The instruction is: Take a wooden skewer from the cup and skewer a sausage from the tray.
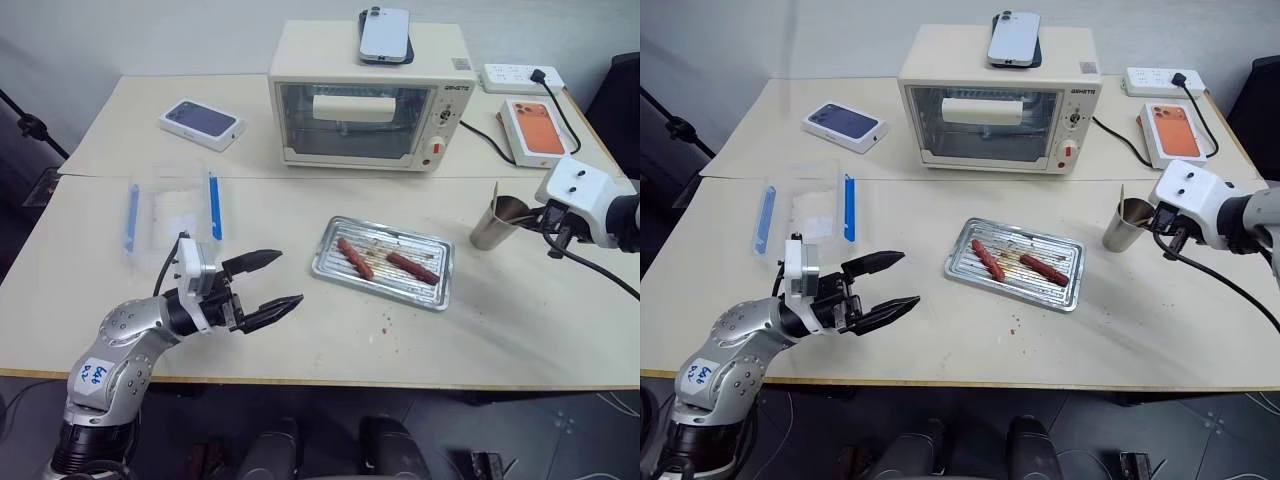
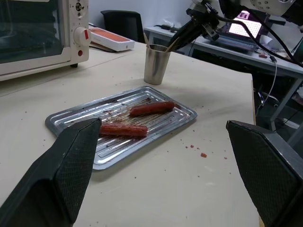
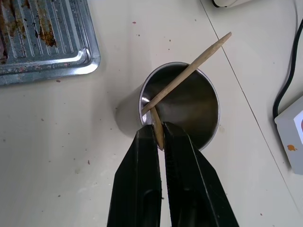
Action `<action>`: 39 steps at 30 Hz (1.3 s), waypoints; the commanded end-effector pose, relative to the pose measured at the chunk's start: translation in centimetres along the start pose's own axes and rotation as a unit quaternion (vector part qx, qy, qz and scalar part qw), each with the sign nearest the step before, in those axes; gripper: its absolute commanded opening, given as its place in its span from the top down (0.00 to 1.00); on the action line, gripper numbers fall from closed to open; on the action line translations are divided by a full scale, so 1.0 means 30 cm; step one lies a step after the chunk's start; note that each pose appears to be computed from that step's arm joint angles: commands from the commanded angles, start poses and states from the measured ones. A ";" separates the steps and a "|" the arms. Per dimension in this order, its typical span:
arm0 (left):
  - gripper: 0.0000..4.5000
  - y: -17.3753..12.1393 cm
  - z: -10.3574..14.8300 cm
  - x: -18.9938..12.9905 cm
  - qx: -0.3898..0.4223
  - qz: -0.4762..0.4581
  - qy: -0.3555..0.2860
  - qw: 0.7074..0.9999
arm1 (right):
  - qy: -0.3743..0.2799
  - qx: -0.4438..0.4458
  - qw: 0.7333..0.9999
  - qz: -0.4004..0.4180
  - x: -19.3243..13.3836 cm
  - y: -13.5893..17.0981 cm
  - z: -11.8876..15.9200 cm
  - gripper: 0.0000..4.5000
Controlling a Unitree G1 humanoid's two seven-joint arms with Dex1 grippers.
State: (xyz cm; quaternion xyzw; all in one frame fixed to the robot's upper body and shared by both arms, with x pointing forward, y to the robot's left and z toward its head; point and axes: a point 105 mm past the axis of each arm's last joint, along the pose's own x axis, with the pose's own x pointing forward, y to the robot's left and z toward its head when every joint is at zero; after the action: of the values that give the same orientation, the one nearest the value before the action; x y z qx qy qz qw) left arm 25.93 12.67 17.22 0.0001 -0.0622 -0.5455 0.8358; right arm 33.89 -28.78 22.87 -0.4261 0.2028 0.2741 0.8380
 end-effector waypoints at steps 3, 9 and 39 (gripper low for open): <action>0.00 0.003 0.013 -0.005 0.015 -0.001 -0.010 1.000 | -0.039 0.017 0.999 -0.019 -0.083 -0.057 0.045 0.99; 0.00 0.010 -0.002 -0.009 0.013 -0.009 -0.008 1.000 | -0.092 0.016 0.995 0.042 -0.219 -0.065 0.087 0.99; 0.00 -0.073 0.132 0.111 -0.058 -0.142 -0.095 0.984 | -0.446 0.247 0.768 0.388 -0.080 0.428 0.476 0.99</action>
State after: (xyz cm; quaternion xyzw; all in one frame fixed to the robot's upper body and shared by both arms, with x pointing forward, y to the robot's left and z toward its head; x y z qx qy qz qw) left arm 25.68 9.44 19.98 -0.0943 -0.0852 -0.6457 0.7529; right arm 26.06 -12.05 23.51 0.0881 0.0352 0.6594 0.7458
